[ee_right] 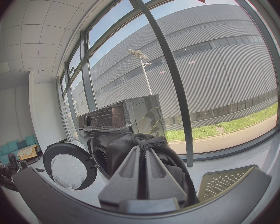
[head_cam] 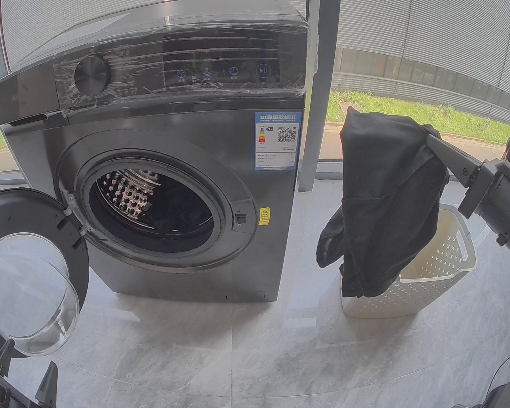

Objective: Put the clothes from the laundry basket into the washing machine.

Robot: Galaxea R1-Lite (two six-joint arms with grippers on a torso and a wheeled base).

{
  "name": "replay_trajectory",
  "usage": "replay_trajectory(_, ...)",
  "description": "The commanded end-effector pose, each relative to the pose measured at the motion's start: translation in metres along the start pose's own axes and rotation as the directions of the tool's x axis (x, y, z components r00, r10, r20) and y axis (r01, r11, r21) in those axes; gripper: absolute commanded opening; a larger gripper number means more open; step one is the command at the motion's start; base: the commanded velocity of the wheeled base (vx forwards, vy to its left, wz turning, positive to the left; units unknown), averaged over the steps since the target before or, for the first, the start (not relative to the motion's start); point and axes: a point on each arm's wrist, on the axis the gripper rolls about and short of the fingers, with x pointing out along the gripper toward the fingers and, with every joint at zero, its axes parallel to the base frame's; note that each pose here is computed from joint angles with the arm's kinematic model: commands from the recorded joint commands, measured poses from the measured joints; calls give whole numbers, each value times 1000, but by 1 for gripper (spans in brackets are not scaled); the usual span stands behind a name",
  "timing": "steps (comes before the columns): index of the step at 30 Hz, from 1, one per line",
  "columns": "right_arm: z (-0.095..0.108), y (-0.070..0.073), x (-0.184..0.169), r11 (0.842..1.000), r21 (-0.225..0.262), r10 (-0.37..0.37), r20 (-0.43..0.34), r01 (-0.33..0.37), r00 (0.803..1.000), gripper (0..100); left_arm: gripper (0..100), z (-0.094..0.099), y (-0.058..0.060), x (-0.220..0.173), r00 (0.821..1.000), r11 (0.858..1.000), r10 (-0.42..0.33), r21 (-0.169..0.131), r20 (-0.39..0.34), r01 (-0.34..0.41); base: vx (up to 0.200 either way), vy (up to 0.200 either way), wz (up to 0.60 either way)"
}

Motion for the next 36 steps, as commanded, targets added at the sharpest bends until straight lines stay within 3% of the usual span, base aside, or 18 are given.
replay_trajectory(1,0,0,0,1000,0,1,-1,-1,1000,0,100,-5,0,0,1000,1000,0,-1,0,0,0,0,0)
replay_trajectory(19,-2,0,0,1000,0,2,-9,-2,1000,0,100,-5,0,0,1000,1000,0,-1,0,0,-200,0,0)
replay_trajectory(25,-3,0,0,1000,-1,1,-14,-1,1000,0,100,-5,0,0,1000,1000,0,0,0,0,0,0,0)
replay_trajectory(36,-3,0,0,1000,-1,1,-15,-1,1000,0,100,-5,0,0,1000,1000,-1,-1,0,1,0,200,0)
